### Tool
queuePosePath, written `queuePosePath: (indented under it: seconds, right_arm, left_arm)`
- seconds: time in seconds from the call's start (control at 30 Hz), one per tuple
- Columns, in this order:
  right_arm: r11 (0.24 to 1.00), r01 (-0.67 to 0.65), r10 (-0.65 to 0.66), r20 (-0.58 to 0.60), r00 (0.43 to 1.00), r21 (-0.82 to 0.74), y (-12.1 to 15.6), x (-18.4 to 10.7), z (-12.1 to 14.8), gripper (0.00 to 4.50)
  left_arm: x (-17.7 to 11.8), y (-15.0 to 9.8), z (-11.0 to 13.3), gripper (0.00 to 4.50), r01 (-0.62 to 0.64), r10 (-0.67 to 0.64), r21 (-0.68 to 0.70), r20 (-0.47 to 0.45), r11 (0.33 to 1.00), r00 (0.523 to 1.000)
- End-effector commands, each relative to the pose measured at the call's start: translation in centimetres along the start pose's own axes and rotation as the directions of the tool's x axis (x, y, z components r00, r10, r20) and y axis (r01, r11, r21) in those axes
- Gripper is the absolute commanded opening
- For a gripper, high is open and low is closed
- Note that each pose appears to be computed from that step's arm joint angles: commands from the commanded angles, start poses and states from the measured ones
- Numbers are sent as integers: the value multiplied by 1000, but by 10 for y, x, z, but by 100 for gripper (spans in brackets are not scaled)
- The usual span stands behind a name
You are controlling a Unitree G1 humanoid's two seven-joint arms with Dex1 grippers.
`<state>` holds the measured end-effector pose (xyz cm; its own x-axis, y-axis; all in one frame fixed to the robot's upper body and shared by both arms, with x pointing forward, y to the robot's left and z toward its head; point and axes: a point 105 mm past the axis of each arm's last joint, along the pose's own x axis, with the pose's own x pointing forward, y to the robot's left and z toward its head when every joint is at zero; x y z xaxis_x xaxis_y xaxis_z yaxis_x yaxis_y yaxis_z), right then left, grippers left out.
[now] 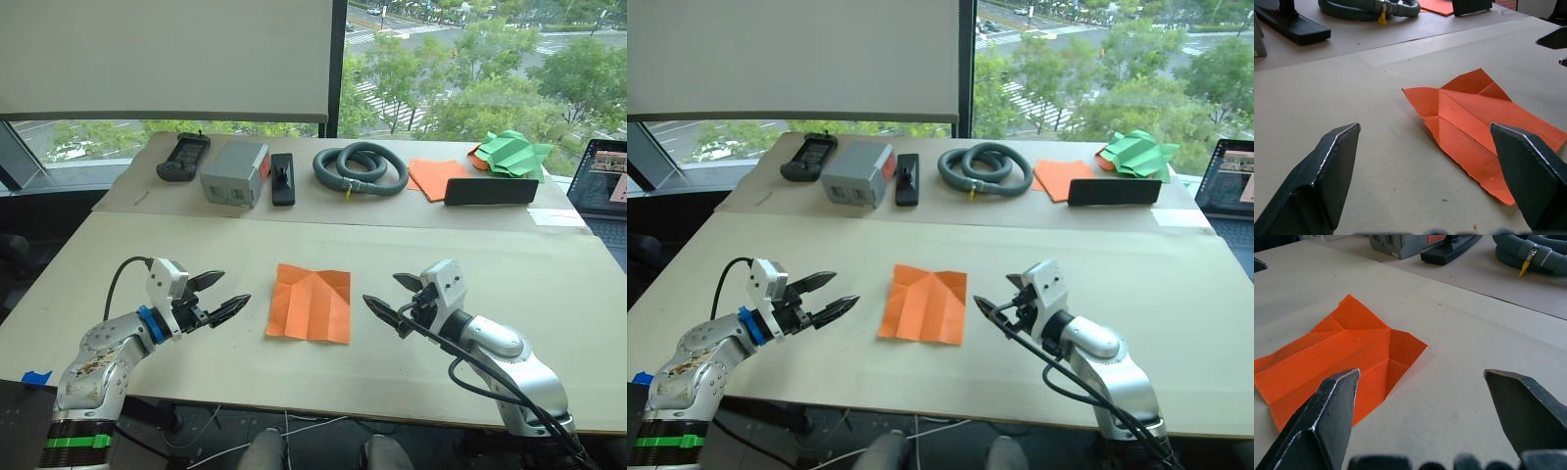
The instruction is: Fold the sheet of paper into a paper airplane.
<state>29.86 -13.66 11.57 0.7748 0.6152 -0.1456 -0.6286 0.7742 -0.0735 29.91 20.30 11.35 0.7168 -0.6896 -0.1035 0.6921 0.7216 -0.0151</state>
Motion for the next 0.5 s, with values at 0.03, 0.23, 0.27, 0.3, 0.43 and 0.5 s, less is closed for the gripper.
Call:
queuePosePath:
  seconds: [0.03, 0.23, 0.27, 0.3, 0.43, 0.5]
  right_arm:
    - [999, 0, 2, 61, 998, -41, 0, 0, 15, 448]
    - [999, 5, -3, 56, 998, -43, 0, 1, 13, 448]
    - [999, 6, -3, 53, 999, -43, 0, 1, 13, 448]
    - [999, 6, -4, 52, 999, -43, 0, 1, 12, 448]
    - [999, 8, -6, 51, 999, -41, 1, 2, 12, 450]
    - [999, 11, -9, 47, 999, -41, 1, 2, 10, 450]
  left_arm:
    - [2, 4, 13, 450, -5, 3, 55, 34, 998, 999]
    - [9, 2, 11, 450, 14, -14, 64, 5, 998, 1000]
    - [10, 1, 12, 450, 20, -20, 64, 5, 998, 1000]
    - [11, 0, 12, 450, 24, -24, 64, 5, 998, 1000]
    - [27, -9, 20, 395, 81, -83, 59, 42, 995, 996]
    - [45, -22, 17, 334, 146, -149, 76, 32, 986, 988]
